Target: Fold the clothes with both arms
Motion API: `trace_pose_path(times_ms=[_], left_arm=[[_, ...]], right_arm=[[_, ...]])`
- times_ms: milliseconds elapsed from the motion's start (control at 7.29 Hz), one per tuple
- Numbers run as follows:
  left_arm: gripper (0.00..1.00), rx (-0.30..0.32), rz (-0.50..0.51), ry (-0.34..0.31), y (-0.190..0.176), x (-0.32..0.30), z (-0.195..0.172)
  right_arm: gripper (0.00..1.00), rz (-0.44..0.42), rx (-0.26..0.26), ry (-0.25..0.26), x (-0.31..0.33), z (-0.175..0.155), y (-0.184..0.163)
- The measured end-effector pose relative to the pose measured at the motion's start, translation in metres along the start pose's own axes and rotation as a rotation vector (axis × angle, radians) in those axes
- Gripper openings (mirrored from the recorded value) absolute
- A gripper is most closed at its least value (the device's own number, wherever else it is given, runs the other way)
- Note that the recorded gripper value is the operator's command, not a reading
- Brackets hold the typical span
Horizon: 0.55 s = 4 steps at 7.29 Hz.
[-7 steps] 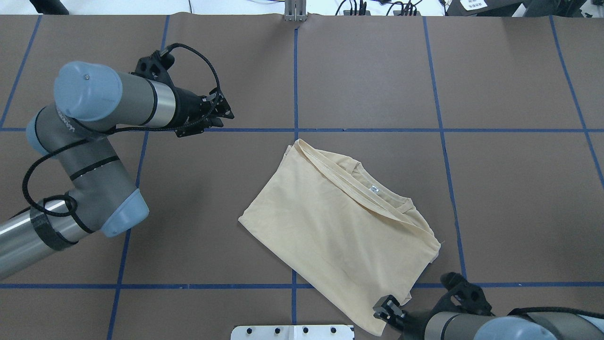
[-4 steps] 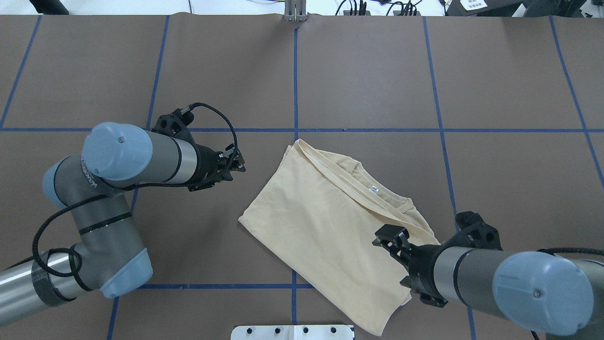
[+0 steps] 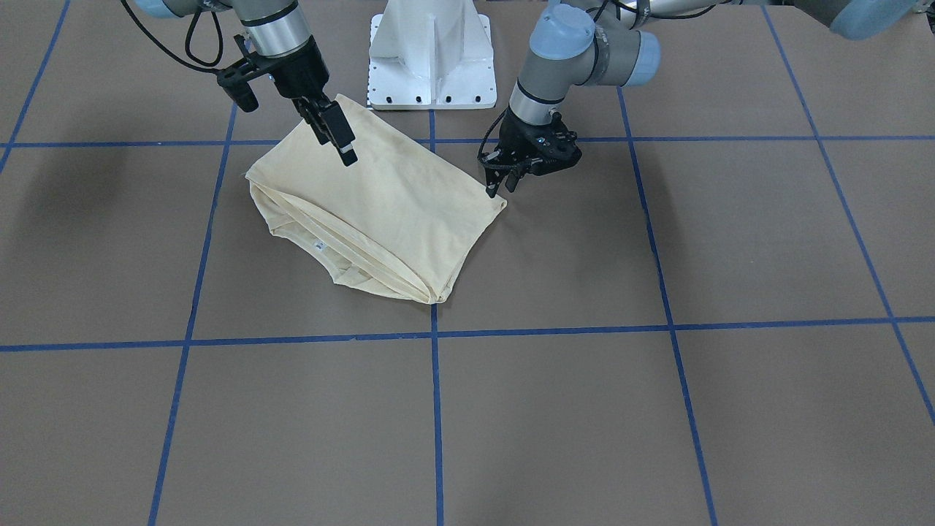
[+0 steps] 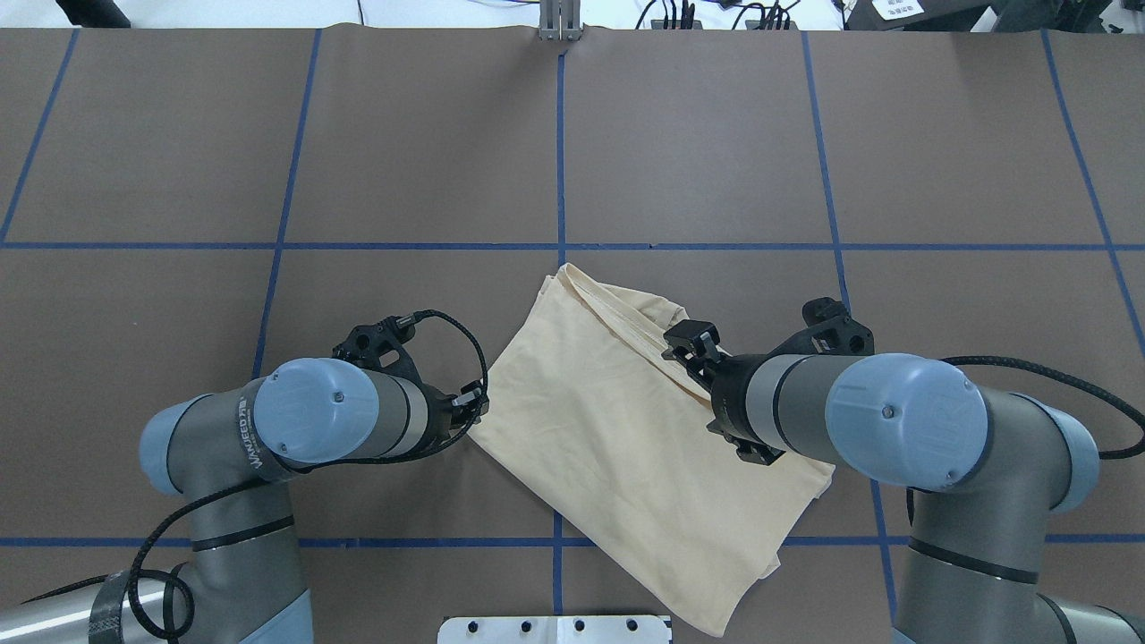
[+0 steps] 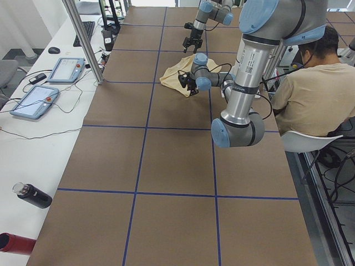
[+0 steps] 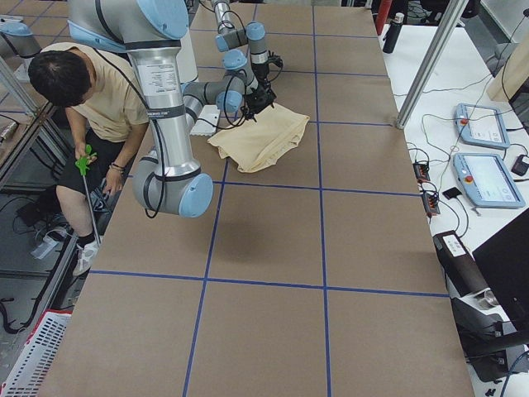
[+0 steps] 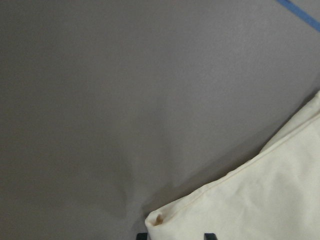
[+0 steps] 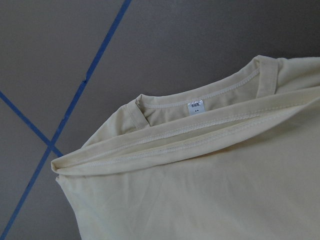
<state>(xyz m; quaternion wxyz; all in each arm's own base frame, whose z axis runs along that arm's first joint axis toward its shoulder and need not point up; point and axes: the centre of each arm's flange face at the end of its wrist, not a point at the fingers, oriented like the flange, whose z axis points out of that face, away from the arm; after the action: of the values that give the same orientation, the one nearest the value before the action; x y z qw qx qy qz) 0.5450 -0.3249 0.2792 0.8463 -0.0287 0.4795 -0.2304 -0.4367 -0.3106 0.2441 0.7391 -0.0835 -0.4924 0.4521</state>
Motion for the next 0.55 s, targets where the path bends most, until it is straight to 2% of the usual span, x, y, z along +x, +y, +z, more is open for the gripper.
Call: trace_pose_path(times_ms=[549], left_arm=[[0.45, 0.011, 0.009, 0.003, -0.006, 0.004, 0.001]], right_arm=[[1.0, -0.001, 0.023, 0.015, -0.001, 0.015, -0.005]])
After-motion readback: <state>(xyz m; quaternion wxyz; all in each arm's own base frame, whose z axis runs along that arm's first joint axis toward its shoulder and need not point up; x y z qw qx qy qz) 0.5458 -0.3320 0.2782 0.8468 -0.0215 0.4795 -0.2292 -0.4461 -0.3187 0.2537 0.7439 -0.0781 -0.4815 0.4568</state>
